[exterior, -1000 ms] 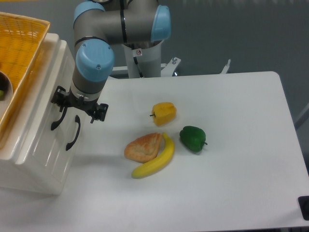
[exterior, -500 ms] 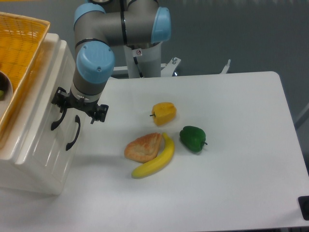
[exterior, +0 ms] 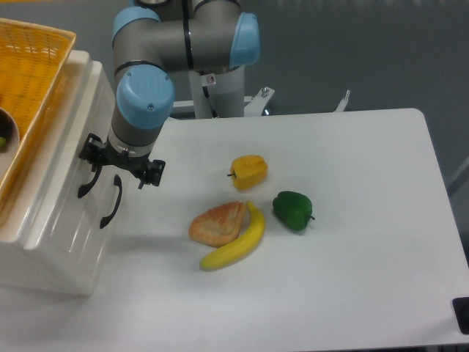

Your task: Slide open the top white drawer

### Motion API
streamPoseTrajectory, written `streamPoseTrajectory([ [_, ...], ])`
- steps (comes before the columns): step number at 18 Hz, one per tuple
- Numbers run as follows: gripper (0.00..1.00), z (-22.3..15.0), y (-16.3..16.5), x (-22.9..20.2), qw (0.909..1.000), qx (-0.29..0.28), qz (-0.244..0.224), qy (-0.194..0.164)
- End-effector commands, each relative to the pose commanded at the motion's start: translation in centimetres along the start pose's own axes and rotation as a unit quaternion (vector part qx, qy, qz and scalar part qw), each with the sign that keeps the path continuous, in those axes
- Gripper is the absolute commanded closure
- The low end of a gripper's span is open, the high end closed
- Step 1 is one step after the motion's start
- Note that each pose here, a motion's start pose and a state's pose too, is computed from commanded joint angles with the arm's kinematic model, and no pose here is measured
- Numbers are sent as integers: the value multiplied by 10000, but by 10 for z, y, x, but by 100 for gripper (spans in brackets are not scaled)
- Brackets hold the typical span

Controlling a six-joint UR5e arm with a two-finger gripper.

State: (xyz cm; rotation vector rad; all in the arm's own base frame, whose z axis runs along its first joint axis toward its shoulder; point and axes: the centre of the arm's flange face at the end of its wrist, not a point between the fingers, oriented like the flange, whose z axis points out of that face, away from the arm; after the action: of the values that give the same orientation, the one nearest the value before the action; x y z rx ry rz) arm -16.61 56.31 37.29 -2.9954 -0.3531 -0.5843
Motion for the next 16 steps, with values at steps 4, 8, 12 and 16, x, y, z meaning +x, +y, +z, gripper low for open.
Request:
streamPoseTrajectory([
  [4, 0, 0, 0, 0, 10000, -16, -6, -2],
  [8, 0, 0, 0, 0, 10000, -19, -6, -9],
  [12, 0, -1, 1, -3, 10000, -26, -17, -62],
  [16, 0, 0, 1, -4, 9999, -53, -15, -93],
])
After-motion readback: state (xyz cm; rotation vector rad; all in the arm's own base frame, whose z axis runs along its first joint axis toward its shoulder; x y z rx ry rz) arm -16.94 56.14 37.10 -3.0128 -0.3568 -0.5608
